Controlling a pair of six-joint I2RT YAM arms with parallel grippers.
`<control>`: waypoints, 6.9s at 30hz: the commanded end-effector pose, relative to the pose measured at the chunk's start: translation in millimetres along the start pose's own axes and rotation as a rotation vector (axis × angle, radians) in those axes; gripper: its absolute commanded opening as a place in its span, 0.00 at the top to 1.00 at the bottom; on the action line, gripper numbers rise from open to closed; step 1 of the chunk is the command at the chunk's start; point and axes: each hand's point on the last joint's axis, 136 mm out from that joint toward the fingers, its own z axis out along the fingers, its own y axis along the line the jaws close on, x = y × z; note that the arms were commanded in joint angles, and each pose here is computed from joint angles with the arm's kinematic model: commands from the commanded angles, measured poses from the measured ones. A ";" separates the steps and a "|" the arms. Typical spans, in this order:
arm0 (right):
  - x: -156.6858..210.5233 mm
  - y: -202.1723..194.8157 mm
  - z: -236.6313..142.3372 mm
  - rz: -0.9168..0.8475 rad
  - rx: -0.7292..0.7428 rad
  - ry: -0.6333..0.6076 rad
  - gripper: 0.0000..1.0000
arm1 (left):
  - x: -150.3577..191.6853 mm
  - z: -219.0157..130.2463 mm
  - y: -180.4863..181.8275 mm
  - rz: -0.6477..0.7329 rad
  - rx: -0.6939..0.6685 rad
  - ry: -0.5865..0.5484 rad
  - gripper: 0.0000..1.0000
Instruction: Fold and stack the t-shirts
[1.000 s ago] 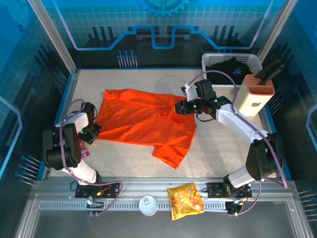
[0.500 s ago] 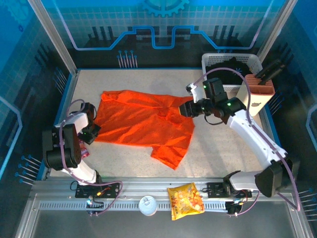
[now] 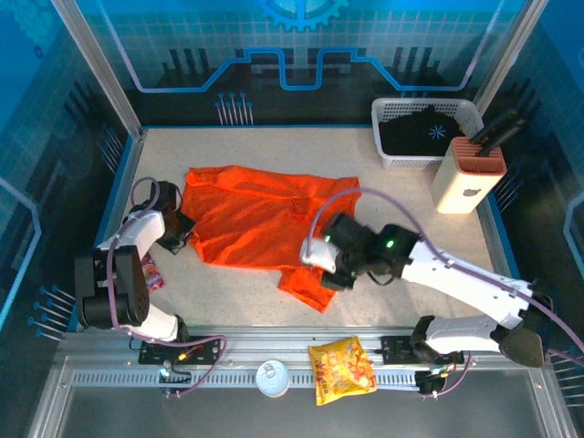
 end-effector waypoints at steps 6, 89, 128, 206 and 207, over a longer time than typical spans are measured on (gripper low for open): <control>20.0 27.3 65.7 -0.320 0.028 0.129 0.63 | 4.0 -19.6 -2.9 0.046 0.058 -0.018 1.00; 34.6 -269.3 76.9 0.504 0.701 0.147 1.00 | -77.0 19.0 -49.2 0.011 -0.159 -0.148 1.00; 47.2 -316.3 31.9 0.936 0.703 -0.013 0.57 | -85.2 -16.4 -102.4 0.143 -0.053 -0.207 0.22; -23.6 -254.4 95.1 1.434 -0.116 -0.350 0.84 | 179.2 -9.8 -66.1 0.584 0.068 0.241 0.72; -24.5 -254.4 101.5 1.436 -0.119 -0.338 0.84 | 183.1 -8.6 -65.2 0.595 0.062 0.248 0.72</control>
